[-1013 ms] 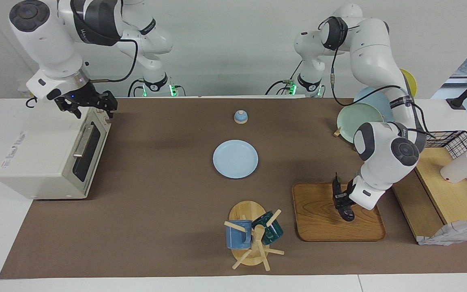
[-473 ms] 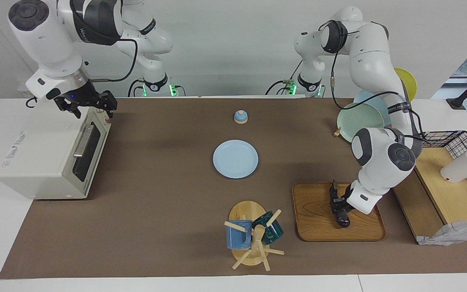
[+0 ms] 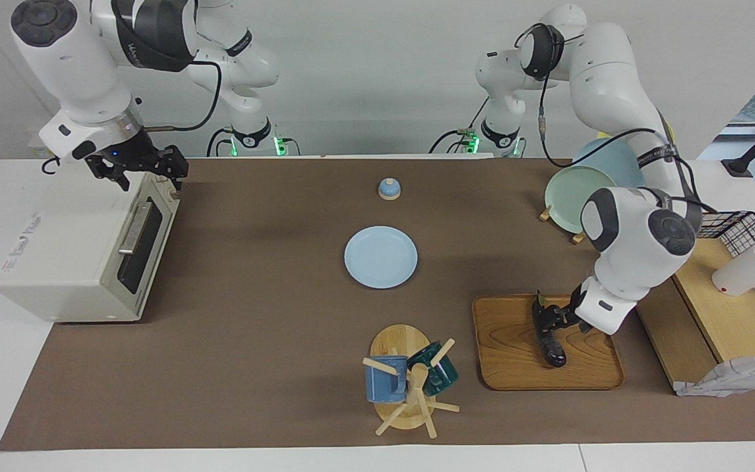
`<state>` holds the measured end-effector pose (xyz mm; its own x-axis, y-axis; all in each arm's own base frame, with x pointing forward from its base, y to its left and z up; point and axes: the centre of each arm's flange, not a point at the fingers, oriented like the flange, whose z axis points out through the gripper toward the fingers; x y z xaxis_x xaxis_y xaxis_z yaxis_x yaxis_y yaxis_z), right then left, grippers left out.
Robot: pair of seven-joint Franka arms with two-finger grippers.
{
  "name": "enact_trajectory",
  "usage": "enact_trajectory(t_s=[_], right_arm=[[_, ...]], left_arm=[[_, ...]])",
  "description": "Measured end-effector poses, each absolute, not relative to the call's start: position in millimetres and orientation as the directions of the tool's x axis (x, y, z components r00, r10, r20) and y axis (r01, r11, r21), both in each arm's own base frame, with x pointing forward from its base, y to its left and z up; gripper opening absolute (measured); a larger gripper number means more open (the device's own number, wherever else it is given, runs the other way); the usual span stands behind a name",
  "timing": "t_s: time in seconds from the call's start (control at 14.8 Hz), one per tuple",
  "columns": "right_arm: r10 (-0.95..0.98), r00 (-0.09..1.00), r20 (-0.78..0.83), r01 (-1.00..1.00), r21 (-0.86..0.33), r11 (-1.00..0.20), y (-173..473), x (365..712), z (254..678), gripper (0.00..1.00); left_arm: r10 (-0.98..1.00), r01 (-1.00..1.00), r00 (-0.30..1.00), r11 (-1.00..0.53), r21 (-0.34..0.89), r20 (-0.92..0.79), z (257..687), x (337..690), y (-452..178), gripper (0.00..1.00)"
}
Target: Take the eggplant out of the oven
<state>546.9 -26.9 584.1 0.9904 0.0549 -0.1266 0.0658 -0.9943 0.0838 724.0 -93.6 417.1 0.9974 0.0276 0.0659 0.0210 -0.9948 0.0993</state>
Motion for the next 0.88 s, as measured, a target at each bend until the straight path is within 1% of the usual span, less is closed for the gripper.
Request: enact_trajectory(t_s=[0.27, 0.54, 0.74, 0.88], right_arm=[[0.054, 0.991, -0.124, 0.063, 0.073, -0.995, -27, 547, 585, 1.00], [0.049, 0.992, -0.118, 0.057, 0.061, -0.996, -28, 547, 587, 1.00], [0.045, 0.992, -0.115, 0.053, 0.061, -0.997, -30, 547, 588, 1.00], [0.037, 0.993, -0.113, 0.044, 0.062, -0.997, -35, 547, 589, 1.00]], left_arm=[[0.039, 0.035, 0.998, -0.996, 0.087, 0.045, 513, 686, -73, 1.00], [0.028, 0.029, 1.000, -0.997, 0.073, -0.008, 589, 633, -69, 1.00], [0.026, 0.029, 0.999, -0.998, 0.058, -0.047, 622, 584, -64, 1.00], [0.027, 0.030, 0.997, -0.998, 0.051, -0.069, 624, 555, -62, 1.00]])
